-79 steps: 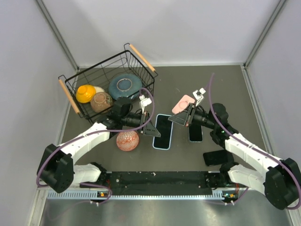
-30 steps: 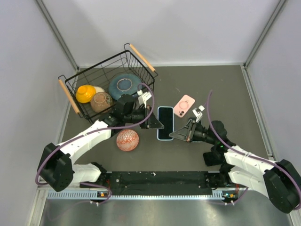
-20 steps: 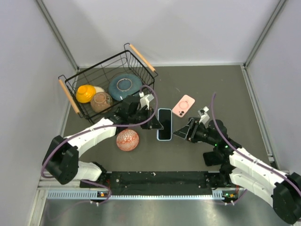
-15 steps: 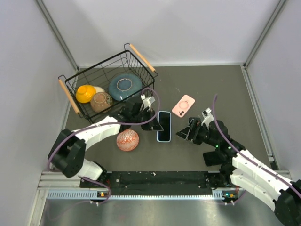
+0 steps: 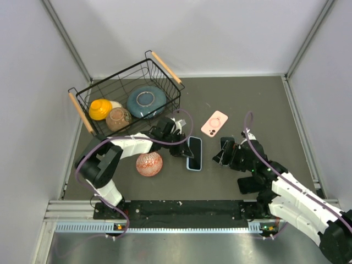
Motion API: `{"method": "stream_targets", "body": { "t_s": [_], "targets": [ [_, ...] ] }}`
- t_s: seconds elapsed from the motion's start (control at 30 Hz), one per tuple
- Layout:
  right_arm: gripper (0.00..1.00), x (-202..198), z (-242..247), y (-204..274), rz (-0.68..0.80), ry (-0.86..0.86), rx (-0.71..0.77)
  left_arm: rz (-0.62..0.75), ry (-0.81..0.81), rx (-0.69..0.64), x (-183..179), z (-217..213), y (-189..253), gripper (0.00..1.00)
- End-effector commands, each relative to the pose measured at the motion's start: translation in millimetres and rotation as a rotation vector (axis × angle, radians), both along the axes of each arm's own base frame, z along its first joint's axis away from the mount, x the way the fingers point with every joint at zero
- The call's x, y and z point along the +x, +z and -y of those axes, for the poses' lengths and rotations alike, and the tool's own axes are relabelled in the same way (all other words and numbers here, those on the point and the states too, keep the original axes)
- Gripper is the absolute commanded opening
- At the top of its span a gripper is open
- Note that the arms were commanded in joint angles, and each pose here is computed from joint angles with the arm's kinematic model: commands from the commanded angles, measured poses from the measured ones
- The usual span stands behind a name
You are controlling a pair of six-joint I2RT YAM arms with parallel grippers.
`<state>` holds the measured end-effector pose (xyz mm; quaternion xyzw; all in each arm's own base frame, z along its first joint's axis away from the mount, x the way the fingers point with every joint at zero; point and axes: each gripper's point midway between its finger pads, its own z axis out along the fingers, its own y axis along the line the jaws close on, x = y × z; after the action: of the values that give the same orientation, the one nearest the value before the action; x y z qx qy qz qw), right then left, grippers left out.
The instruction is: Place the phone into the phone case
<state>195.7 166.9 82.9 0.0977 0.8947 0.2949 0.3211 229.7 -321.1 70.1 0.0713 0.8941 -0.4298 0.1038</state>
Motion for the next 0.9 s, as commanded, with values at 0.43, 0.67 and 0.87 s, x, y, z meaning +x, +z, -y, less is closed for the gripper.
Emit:
{"method": "stream_targets", "body": {
  "t_s": [0.43,0.67,0.87],
  "targets": [
    [0.99,14,25,14,0.043,-0.136,-0.058,0.050,0.033,0.033,17,3,5,0.64],
    [0.99,14,24,20,0.044,-0.132,-0.053,0.172,0.081,0.200,33,-20,23,0.93],
    [0.99,14,24,22,0.077,-0.090,-0.077,0.371,0.022,0.441,53,-20,49,0.99]
  ]
}}
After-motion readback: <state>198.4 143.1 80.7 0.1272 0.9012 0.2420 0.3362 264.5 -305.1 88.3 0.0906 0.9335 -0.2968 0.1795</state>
